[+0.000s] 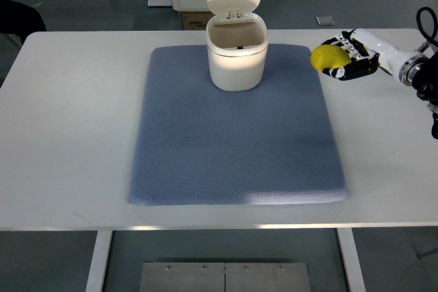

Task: Put lemon in trash with right hand
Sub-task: 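Lift the lemon with the right hand, away from the mat, then carry the lemon with the right hand over the open white bin, then open the right hand's fingers to drop the lemon into the bin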

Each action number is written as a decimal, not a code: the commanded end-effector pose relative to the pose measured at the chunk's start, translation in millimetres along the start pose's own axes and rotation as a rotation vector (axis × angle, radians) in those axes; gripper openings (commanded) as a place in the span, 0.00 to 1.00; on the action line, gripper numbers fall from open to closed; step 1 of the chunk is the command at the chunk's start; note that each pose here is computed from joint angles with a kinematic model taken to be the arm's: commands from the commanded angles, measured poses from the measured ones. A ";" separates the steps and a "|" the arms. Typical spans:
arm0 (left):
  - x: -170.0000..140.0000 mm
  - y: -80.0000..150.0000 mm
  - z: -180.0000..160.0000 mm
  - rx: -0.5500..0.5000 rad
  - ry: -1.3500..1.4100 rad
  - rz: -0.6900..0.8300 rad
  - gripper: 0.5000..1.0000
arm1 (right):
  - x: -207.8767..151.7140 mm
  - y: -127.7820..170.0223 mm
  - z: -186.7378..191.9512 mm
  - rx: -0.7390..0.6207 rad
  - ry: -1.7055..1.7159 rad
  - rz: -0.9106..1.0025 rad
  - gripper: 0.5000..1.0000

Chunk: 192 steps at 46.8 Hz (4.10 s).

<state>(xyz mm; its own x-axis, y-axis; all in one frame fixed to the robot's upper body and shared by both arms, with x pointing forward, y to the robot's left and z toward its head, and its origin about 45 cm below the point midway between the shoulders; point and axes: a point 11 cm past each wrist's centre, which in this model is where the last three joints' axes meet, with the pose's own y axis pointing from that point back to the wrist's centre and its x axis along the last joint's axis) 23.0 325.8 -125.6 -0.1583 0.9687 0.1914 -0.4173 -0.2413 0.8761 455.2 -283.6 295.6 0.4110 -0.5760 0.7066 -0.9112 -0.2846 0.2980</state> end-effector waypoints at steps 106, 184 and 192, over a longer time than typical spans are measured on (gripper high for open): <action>0.0 0.0 0.0 0.000 0.000 0.000 1.00 | -13.0 -104.1 -137.4 -0.003 0.169 -0.053 0.00; 0.0 0.0 -0.1 0.000 0.001 0.001 1.00 | -22.0 -105.3 -157.0 0.027 0.007 -0.083 0.58; 0.0 0.0 0.0 0.000 0.000 0.000 1.00 | -24.0 -105.6 -154.7 0.027 0.004 -0.086 0.93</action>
<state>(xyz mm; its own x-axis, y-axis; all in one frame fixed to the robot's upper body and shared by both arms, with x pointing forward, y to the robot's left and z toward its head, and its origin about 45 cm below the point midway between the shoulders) 22.9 325.7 -125.6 -0.1584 0.9687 0.1913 -0.4172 -0.2413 0.8762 536.9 -121.3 346.1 0.4882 -0.5455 0.6813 -0.8712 -0.3516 0.3427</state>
